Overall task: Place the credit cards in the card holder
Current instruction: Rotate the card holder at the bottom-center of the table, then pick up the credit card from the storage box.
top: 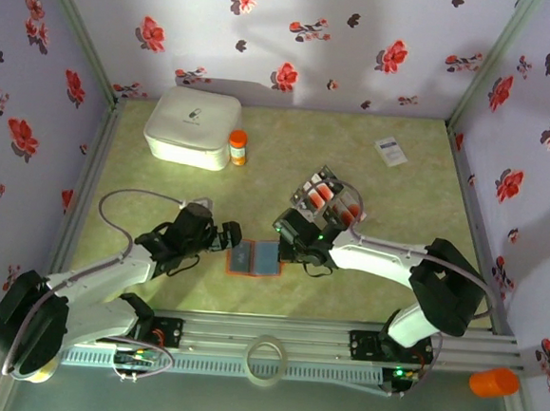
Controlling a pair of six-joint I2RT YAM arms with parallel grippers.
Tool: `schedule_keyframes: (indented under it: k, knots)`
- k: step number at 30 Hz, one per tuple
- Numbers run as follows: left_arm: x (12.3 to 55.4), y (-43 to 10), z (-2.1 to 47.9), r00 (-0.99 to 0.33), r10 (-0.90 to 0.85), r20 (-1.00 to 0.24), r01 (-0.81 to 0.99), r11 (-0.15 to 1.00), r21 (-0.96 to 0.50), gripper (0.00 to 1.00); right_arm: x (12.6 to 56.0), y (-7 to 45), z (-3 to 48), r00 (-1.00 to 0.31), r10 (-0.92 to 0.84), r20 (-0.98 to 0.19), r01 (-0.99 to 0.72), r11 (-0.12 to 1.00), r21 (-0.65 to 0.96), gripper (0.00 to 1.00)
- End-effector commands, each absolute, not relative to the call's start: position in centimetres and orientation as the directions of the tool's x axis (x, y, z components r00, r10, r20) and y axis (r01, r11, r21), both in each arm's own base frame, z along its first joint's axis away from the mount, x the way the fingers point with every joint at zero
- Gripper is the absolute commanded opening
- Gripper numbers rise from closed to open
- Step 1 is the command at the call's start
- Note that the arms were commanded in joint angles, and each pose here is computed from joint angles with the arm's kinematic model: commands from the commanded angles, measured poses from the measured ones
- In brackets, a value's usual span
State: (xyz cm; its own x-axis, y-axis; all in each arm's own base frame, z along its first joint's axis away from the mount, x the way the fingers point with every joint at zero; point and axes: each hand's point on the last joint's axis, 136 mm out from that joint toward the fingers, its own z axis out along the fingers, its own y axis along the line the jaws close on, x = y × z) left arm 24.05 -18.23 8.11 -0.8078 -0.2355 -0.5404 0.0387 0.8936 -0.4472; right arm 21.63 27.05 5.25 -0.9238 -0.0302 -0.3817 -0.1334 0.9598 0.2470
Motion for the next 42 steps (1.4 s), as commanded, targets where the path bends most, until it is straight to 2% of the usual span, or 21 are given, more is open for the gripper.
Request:
schedule_keyframes:
  k: [1, 21, 27, 34, 37, 42]
  knots:
    - [24.0, -19.4, 8.2, -0.82, -0.205, -0.535, 0.071, 0.89, -0.451, 1.0, 22.3, 26.7, 5.6, -0.911, 0.006, -0.413, -0.108, 0.962, 0.252, 0.0]
    - [21.2, -17.1, 2.1, -0.866, -0.042, -0.499, 0.06, 0.98, -0.187, 1.0, 21.5, 26.1, 4.4, -0.918, 0.039, -0.395, -0.078, 0.958, 0.277, 0.01]
    - [20.9, -16.3, 1.5, -0.867, -0.047, -0.496, 0.042, 0.985, -0.167, 1.0, 22.0, 26.2, 6.6, -0.91, 0.029, -0.415, -0.101, 0.952, 0.288, 0.23]
    - [20.9, -16.3, 1.4, -0.866, -0.053, -0.498, 0.036, 0.985, -0.168, 1.0, 24.3, 23.2, 11.4, -0.869, 0.008, -0.495, -0.121, 0.966, 0.228, 0.38]
    - [20.9, -16.3, 1.4, -0.865, -0.053, -0.498, 0.037, 0.985, -0.17, 1.0, 25.7, 20.9, 12.4, -0.861, -0.018, -0.508, -0.121, 0.978, 0.169, 0.42]
    - [20.8, -16.1, 1.3, -0.865, -0.056, -0.498, 0.032, 0.985, -0.167, 1.0, 27.1, 17.8, 12.4, -0.87, -0.114, -0.48, -0.148, 0.988, 0.033, 0.42]
